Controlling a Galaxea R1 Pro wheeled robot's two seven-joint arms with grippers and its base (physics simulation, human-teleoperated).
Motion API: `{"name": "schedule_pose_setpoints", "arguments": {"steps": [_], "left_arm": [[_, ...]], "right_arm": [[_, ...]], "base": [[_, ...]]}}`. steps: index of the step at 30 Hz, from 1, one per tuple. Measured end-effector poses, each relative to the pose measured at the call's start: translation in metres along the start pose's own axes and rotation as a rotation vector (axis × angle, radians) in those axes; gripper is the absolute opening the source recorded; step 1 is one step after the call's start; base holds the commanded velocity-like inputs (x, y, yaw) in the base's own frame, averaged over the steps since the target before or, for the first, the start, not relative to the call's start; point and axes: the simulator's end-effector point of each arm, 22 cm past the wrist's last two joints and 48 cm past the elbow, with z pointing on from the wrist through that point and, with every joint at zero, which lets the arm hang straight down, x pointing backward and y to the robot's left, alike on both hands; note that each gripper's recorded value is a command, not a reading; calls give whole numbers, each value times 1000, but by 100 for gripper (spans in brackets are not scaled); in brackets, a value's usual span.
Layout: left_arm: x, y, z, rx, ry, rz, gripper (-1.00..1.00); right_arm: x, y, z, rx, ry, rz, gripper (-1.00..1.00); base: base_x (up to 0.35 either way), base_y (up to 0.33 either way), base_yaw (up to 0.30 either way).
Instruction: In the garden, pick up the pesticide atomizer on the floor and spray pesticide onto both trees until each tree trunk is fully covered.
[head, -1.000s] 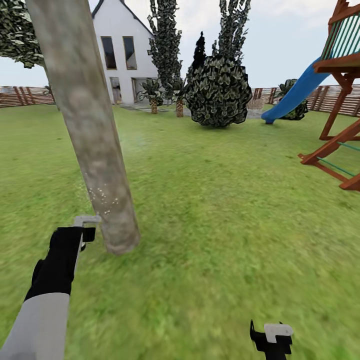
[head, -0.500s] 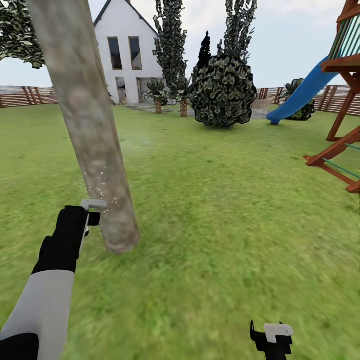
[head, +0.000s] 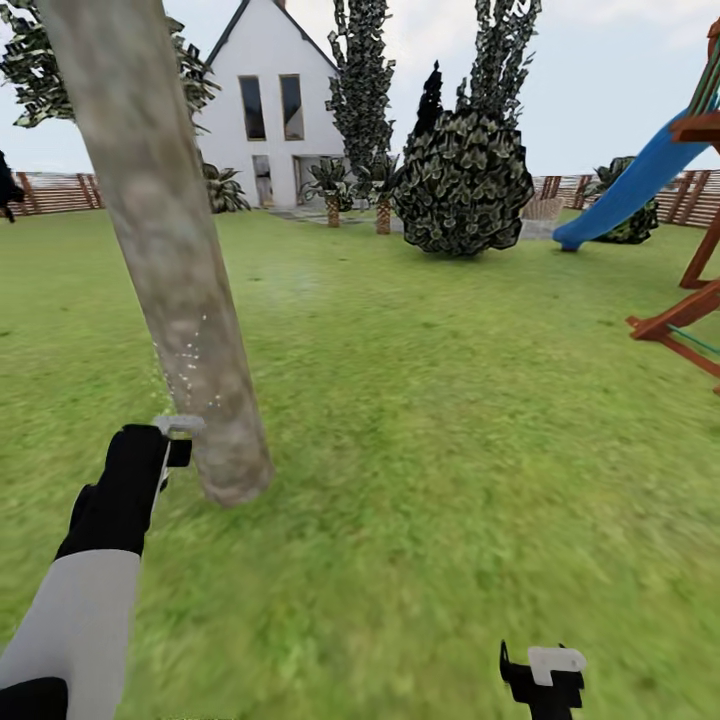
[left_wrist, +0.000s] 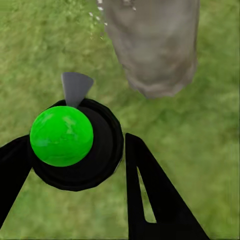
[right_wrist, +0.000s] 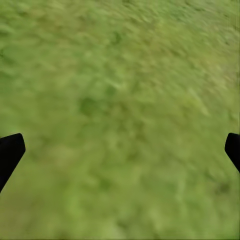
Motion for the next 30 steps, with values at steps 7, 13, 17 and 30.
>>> {"name": "schedule_pose_setpoints", "arguments": {"steps": [7, 13, 17, 30], "left_arm": [[41, -40, 12, 79, 59, 2, -100], [45, -3, 18, 13, 67, 3, -100], [59, 16, 23, -11, 87, -2, -100], [63, -7, 21, 23, 93, -2, -100]], "right_arm": [[0, 0, 0, 1, 0, 0, 100], [0, 0, 0, 0, -1, 0, 100], [-1, -2, 0, 6, -2, 2, 100], [0, -1, 0, 2, 0, 1, 100]], "base": [[101, -272, 278], [136, -270, 246], [141, -269, 28], [103, -270, 216]]}}
